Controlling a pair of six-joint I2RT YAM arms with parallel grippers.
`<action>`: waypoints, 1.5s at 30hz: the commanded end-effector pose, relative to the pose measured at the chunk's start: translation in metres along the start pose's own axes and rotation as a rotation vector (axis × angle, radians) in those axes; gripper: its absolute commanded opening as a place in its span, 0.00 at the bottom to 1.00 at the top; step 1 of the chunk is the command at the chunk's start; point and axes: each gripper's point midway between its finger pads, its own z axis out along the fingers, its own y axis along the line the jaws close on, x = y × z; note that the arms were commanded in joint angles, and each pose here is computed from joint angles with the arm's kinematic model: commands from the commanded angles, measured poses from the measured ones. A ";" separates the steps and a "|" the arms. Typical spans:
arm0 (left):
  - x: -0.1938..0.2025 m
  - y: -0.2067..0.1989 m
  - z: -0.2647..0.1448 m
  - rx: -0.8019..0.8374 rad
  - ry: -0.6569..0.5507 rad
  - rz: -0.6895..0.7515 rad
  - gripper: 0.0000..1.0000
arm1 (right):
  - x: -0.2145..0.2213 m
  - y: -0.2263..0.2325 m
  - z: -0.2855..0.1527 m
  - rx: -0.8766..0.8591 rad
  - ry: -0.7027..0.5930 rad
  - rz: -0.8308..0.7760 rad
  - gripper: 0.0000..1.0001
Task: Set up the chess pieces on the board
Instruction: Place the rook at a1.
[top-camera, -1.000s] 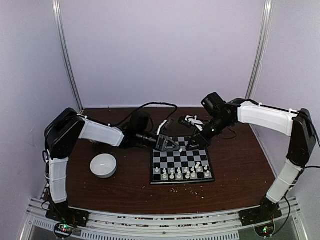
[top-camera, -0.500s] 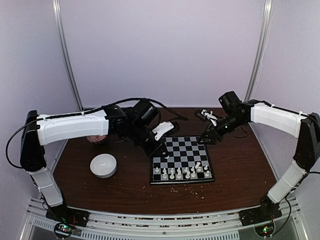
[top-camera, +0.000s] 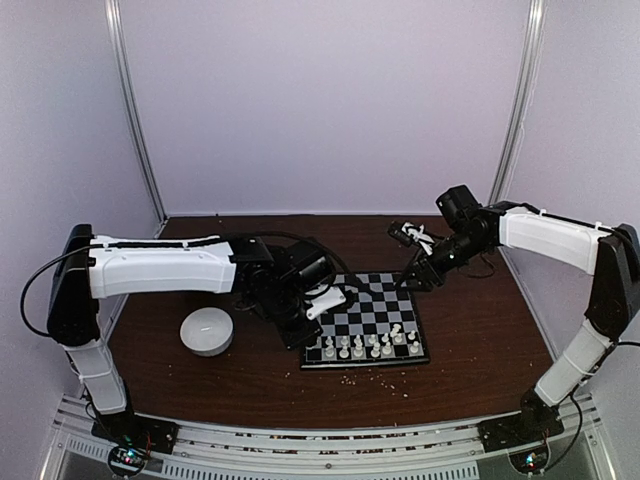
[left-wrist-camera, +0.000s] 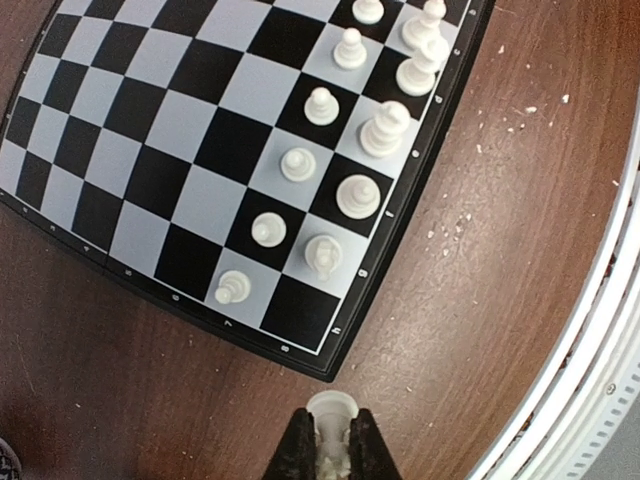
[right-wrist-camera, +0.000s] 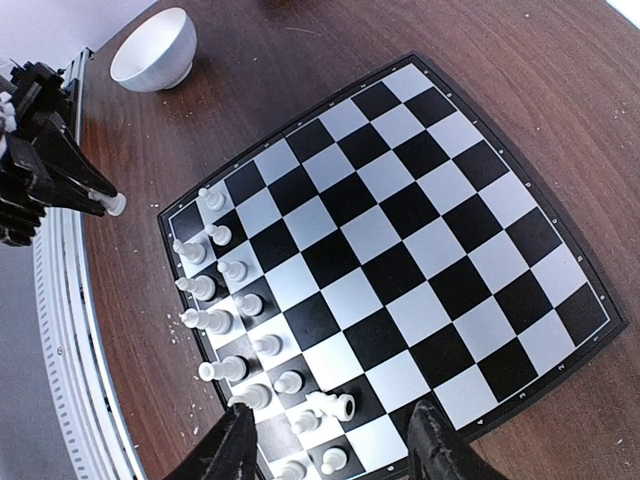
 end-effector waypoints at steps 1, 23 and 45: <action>-0.003 0.005 0.020 -0.021 -0.007 -0.004 0.05 | 0.003 0.001 0.002 -0.012 0.008 -0.012 0.52; 0.004 0.011 0.066 0.004 0.030 -0.011 0.04 | 0.010 0.000 0.008 -0.029 0.034 0.002 0.52; 0.011 0.021 0.076 -0.026 0.049 -0.056 0.04 | 0.013 0.001 0.009 -0.043 0.042 0.010 0.52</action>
